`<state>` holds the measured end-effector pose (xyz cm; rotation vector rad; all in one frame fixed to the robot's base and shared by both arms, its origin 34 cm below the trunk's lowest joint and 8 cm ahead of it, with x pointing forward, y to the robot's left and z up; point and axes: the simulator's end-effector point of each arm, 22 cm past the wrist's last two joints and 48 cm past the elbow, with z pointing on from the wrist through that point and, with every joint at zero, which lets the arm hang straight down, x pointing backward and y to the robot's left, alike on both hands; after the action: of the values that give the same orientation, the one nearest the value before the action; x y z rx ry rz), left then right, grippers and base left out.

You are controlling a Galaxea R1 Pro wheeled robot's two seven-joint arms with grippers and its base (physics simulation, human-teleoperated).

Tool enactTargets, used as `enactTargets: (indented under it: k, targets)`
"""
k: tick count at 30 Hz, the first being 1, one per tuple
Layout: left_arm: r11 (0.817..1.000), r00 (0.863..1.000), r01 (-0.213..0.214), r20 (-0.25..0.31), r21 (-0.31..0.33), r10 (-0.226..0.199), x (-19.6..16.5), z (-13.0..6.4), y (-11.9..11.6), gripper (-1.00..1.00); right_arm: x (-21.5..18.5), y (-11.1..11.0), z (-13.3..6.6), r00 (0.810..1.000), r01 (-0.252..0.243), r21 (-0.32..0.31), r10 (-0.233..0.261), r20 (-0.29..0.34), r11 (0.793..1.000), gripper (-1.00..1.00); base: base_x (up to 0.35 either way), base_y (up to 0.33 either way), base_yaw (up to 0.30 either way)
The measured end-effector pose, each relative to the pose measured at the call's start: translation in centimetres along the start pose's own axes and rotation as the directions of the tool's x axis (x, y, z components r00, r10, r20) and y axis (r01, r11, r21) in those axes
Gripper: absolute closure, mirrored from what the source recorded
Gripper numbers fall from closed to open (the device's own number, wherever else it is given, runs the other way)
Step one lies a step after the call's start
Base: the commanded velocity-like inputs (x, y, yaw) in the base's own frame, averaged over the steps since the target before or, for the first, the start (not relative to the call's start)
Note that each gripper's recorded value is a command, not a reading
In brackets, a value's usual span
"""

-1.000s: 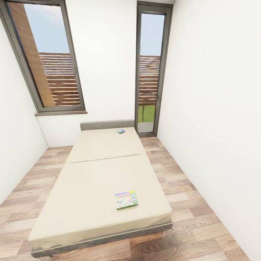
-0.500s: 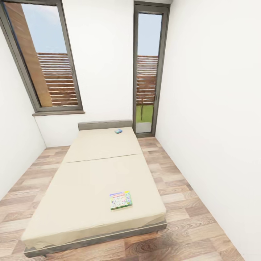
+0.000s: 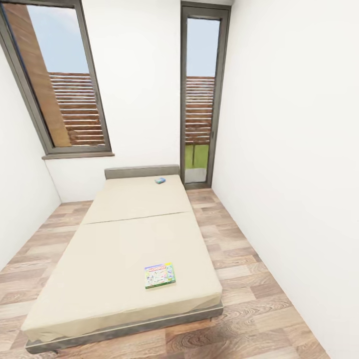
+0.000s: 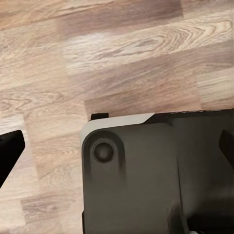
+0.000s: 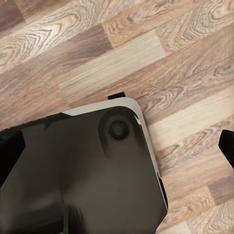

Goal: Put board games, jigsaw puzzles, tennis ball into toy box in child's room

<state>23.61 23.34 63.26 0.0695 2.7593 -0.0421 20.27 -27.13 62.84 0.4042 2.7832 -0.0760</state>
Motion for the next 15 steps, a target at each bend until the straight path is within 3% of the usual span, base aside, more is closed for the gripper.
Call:
enactTargets:
  k: [15]
  targets:
    - [1.0, 1.0, 0.0, 0.0, 0.003, 0.0, 0.0, 0.0, -0.2, -1.0, 1.7, -0.6, -0.3, 0.999, 0.005, 0.008, -0.005, -0.038, 1.0, -1.0, 0.0, -0.005, 0.0]
